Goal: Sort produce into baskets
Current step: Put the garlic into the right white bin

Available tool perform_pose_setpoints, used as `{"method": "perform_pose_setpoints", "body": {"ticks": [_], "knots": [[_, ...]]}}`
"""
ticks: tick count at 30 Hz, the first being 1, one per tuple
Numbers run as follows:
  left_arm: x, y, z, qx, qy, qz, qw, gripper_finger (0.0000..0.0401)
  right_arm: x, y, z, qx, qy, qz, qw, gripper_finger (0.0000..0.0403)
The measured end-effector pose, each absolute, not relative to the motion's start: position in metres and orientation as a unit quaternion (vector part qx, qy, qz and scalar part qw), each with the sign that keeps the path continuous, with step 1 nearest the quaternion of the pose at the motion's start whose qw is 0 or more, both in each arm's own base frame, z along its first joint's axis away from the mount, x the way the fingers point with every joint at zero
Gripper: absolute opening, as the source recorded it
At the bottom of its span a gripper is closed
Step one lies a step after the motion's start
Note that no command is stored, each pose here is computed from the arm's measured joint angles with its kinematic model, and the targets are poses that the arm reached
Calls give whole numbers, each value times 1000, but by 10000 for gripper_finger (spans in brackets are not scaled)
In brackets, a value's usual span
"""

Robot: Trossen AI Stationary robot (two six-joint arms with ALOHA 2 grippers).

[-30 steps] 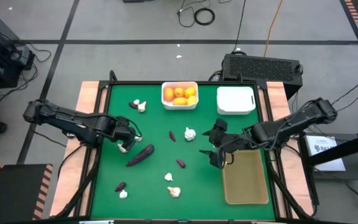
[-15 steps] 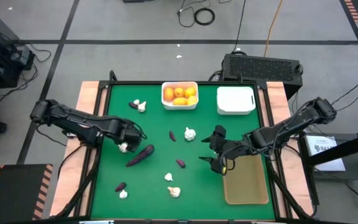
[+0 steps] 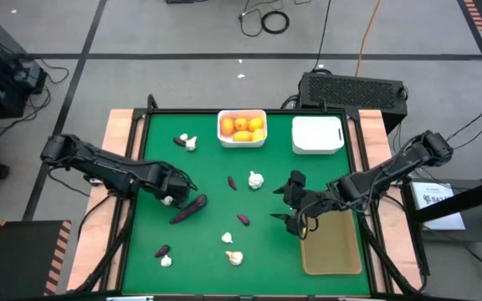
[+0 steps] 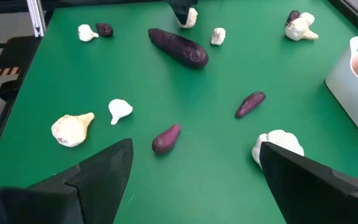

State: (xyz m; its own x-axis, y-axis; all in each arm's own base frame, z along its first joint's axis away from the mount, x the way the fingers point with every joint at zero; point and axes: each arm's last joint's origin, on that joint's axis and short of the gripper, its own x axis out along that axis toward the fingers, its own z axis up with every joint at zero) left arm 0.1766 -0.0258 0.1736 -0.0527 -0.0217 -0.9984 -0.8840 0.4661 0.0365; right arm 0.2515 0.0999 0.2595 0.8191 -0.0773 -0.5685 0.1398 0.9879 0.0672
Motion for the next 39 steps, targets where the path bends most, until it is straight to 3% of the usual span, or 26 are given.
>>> {"method": "perform_pose_setpoints", "body": {"ticks": [16,25,31,39], "knots": [[168,-25,148,-368,619,362,592,359,252,100,261,49,289,-57,954,341],[168,-25,148,-365,620,362,593,290,253,100,261,50,288,-57,955,341],[168,-25,150,-364,620,359,595,265,253,100,261,50,288,-57,955,341],[190,-27,185,-374,576,307,659,262,253,100,261,62,287,-60,954,341]]}}
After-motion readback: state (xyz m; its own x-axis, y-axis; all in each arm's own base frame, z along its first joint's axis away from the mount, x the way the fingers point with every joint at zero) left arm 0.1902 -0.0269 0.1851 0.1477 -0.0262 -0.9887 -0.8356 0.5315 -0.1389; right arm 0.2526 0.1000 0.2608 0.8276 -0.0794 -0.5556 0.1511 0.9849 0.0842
